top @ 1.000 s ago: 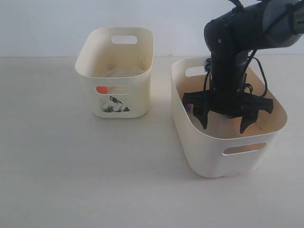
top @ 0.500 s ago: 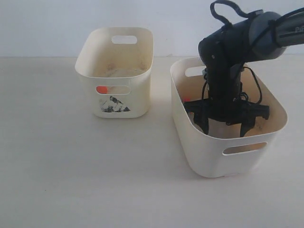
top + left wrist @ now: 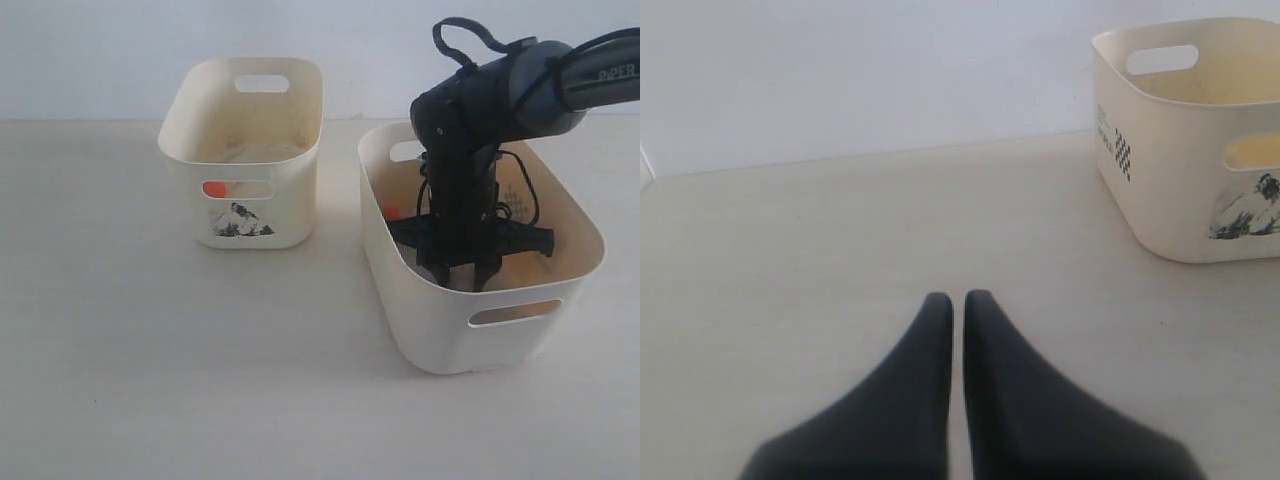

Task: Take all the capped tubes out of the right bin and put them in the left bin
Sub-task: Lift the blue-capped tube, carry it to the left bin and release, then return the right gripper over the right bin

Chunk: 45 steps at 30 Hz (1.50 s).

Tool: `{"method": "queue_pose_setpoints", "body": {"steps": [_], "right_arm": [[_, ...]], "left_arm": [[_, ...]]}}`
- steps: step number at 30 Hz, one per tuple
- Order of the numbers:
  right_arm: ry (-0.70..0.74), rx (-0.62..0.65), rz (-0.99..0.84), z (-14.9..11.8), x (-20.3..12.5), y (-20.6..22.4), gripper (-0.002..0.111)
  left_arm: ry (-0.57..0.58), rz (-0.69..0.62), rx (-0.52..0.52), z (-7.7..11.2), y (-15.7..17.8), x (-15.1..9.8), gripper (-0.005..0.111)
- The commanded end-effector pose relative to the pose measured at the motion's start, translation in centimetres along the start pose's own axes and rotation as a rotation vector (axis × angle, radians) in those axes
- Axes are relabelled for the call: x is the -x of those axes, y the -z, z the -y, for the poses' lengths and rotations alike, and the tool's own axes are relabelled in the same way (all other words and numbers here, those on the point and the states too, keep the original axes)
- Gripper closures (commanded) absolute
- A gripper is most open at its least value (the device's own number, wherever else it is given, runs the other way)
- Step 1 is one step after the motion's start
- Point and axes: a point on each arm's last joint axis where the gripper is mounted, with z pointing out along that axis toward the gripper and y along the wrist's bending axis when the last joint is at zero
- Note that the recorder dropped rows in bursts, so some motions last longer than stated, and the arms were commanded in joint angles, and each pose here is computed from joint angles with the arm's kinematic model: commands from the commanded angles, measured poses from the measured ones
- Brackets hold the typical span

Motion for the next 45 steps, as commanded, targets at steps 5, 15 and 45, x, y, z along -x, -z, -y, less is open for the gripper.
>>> {"method": "queue_pose_setpoints", "body": {"steps": [5, 15, 45], "right_arm": [[0.064, 0.085, 0.269, 1.8, 1.9, 8.2, 0.108], [0.18, 0.627, 0.63, 1.4, 1.7, 19.3, 0.108], [0.349, 0.924, 0.405, -9.5, 4.4, 16.7, 0.068]], "left_arm": [[0.023, 0.015, -0.002, 0.0, 0.0, 0.2, 0.102], [0.023, 0.015, -0.002, 0.0, 0.0, 0.2, 0.102], [0.023, 0.015, -0.002, 0.0, 0.0, 0.2, 0.102]]}}
